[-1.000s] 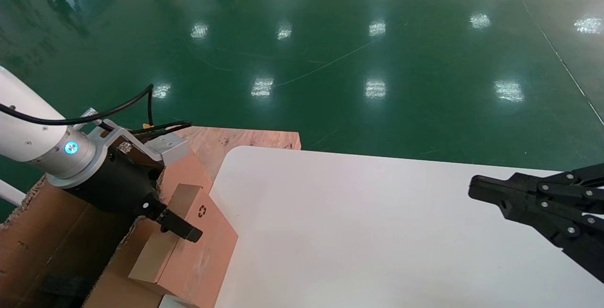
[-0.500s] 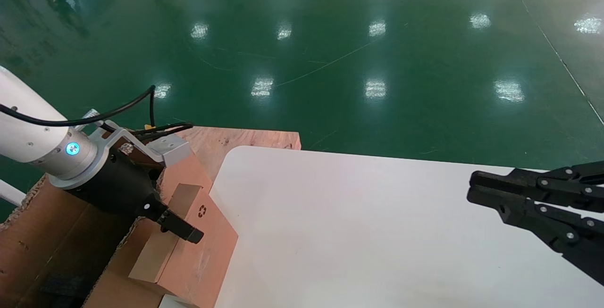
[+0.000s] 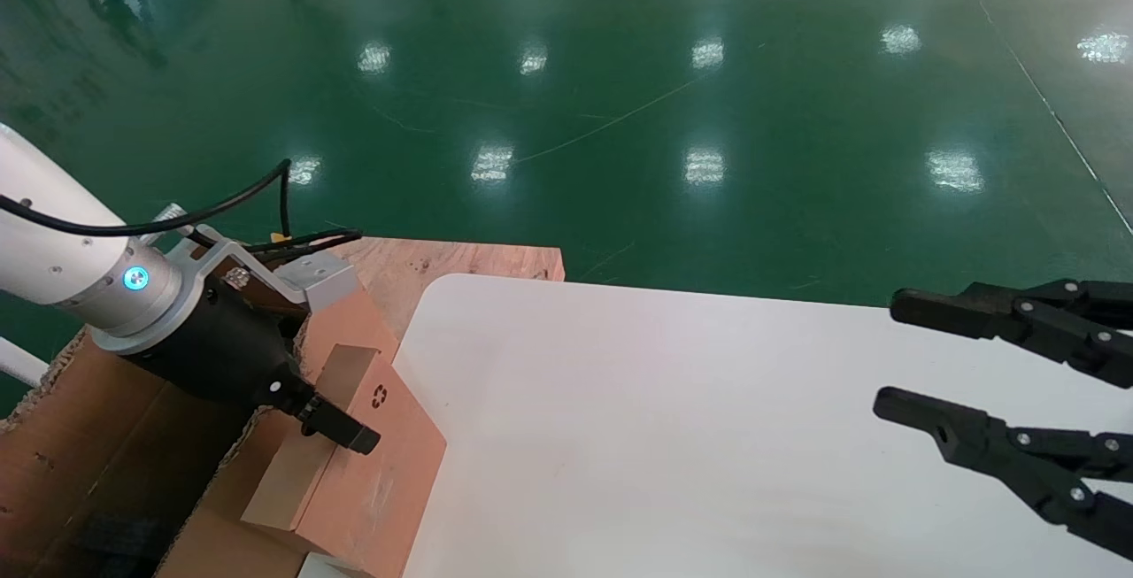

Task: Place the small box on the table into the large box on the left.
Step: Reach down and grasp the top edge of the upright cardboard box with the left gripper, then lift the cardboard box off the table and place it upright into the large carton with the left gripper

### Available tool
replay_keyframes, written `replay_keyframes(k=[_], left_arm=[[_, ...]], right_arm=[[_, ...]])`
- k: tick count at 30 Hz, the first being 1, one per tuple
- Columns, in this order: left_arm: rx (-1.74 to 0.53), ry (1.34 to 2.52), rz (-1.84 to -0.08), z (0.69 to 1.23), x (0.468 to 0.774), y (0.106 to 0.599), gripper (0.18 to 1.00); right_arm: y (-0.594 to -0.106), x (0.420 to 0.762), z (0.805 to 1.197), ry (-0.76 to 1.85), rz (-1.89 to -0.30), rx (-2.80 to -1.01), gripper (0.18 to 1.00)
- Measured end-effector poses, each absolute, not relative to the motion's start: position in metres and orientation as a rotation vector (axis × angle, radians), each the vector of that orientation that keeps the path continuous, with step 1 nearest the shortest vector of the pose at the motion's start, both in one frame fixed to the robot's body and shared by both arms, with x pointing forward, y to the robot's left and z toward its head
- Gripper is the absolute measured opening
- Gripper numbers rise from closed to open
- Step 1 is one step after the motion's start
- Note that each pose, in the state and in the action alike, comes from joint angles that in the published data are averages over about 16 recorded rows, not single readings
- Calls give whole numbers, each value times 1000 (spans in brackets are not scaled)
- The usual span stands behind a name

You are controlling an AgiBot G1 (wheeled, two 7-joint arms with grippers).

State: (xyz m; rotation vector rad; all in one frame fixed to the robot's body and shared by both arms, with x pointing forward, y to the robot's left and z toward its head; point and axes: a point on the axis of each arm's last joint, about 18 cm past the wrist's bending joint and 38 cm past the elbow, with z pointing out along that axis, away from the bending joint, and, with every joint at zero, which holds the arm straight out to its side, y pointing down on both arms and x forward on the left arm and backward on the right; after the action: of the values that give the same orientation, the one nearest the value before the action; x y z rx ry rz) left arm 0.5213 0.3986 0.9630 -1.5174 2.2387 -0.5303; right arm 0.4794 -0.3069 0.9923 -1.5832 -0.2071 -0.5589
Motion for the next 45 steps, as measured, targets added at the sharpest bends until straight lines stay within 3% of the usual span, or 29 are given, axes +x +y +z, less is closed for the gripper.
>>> replay_keyframes(k=[14, 23, 33, 39, 45], left_arm=[[-1480, 2232, -545, 972, 526, 396, 633], [-1297, 2139, -643, 1029, 545, 385, 443], [-1041, 1890, -701, 1146, 542, 394, 353], [-1006, 1755, -630, 1195, 507, 425, 340], [-1094, 1648, -549, 1202, 460, 473, 336]], right_arm=[[-307, 479, 992, -207, -559, -1583, 746], [-307, 479, 992, -207, -559, -1583, 909], [-307, 479, 992, -207, -559, -1583, 985], [-307, 479, 992, -207, -559, -1583, 999], [-307, 479, 992, -207, -559, -1583, 1001]])
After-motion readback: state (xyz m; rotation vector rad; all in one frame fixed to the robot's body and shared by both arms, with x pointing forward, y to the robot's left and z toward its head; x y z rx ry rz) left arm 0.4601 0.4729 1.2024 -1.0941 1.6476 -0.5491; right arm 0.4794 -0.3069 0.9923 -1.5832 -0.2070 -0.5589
